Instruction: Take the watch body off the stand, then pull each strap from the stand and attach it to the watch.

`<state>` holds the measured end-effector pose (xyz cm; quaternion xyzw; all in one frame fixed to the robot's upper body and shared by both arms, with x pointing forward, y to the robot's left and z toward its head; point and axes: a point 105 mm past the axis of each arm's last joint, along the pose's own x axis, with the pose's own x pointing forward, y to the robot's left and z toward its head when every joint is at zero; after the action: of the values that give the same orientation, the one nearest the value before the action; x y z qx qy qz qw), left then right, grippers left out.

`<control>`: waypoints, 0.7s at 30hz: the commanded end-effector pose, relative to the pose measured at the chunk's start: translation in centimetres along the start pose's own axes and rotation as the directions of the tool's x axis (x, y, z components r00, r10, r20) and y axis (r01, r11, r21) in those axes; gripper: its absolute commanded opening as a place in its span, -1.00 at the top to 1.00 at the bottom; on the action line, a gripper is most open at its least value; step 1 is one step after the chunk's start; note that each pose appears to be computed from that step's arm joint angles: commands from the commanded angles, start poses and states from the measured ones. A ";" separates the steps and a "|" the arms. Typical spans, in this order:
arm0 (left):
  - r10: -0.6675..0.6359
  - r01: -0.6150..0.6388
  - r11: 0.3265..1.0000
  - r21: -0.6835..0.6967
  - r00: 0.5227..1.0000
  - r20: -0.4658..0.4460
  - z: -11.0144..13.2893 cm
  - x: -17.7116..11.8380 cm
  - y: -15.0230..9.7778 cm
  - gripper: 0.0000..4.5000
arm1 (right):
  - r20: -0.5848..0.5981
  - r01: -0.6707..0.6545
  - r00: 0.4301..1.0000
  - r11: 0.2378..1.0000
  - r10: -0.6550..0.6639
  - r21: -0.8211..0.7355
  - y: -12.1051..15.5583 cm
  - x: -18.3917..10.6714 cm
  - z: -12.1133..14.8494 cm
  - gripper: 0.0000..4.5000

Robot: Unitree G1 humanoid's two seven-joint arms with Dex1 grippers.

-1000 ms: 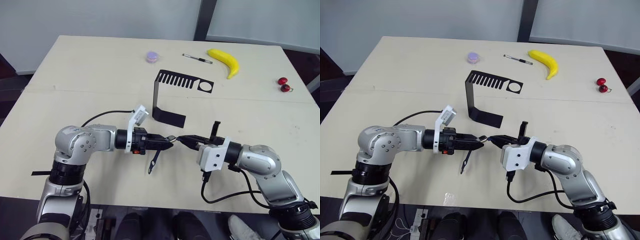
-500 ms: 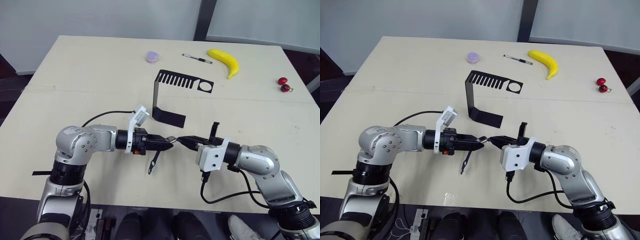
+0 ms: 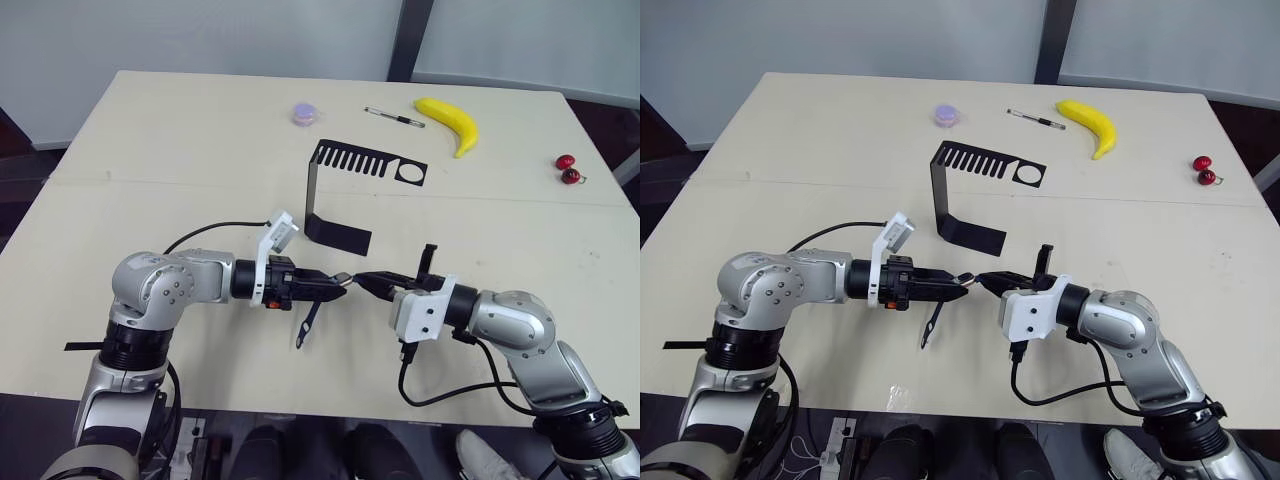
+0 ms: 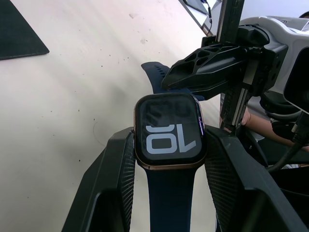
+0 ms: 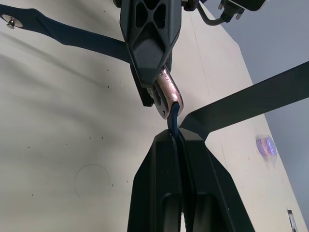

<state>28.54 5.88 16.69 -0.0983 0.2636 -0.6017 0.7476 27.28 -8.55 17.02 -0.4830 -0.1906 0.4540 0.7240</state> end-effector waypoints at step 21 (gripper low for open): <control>-0.066 0.067 0.997 0.037 0.997 -0.029 0.2 1.9 -1.9 0.29 | 0.108 0.043 0.993 0.997 -0.036 -0.062 -0.4 0.7 2.5 1.00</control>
<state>28.65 5.49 16.36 -0.0992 0.2720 -0.5926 0.7517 27.43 -8.65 16.72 -0.4875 -0.1845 0.4519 0.7240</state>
